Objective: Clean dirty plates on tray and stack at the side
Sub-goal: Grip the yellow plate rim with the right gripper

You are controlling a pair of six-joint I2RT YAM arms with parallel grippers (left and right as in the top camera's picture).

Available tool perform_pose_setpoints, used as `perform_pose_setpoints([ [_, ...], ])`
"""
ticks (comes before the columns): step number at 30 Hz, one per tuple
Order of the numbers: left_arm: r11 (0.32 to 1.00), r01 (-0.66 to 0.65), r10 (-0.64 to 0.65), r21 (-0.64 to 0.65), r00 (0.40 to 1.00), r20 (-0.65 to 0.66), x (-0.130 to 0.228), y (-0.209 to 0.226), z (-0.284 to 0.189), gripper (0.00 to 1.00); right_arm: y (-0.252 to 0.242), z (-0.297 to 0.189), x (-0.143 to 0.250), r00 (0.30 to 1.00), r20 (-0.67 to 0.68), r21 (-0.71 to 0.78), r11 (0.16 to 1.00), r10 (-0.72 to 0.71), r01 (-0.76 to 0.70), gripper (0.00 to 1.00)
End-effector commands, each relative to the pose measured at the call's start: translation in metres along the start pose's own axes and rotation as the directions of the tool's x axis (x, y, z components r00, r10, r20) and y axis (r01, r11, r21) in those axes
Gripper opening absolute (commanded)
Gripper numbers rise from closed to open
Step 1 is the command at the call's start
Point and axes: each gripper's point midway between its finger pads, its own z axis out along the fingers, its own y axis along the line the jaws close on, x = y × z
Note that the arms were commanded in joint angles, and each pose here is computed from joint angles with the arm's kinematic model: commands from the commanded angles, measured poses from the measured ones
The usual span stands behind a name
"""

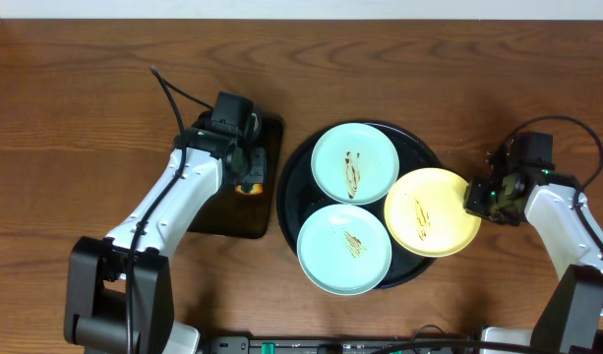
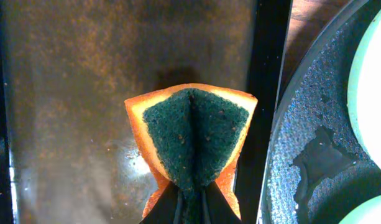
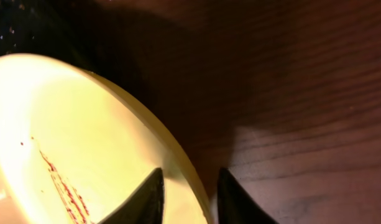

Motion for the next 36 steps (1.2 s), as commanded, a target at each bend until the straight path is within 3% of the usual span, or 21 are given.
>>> perform_pose_setpoints([
  [1,1.0,0.009,-0.009,-0.012,1.0,-0.002,0.001,0.003,0.0,0.08,-0.004,0.003,0.004,1.0,-0.013,0.002,1.0,0.013,-0.013,0.14],
  [7,0.997,0.007,-0.006,0.075,1.0,-0.005,0.0,-0.012,-0.005,0.08,-0.004,0.003,0.005,1.0,-0.017,0.003,1.0,0.013,-0.013,0.01],
  [12,0.99,-0.014,0.006,0.142,0.999,0.054,-0.01,-0.025,-0.024,0.07,-0.004,0.003,0.005,1.0,-0.017,0.003,1.0,0.013,-0.013,0.01],
  [22,0.991,-0.033,0.007,0.126,0.98,0.201,-0.032,-0.024,-0.056,0.08,-0.004,0.003,0.007,1.0,-0.025,0.004,1.0,0.014,-0.014,0.01],
  [28,1.0,0.003,0.0,-0.011,0.946,0.324,-0.053,0.0,-0.075,0.07,-0.004,0.003,0.007,1.0,-0.025,0.004,1.0,0.014,-0.014,0.01],
  [36,1.0,0.008,0.001,-0.02,0.906,0.423,-0.072,0.001,-0.094,0.08,-0.004,0.003,0.006,1.0,-0.024,0.004,1.0,0.014,-0.014,0.01],
])
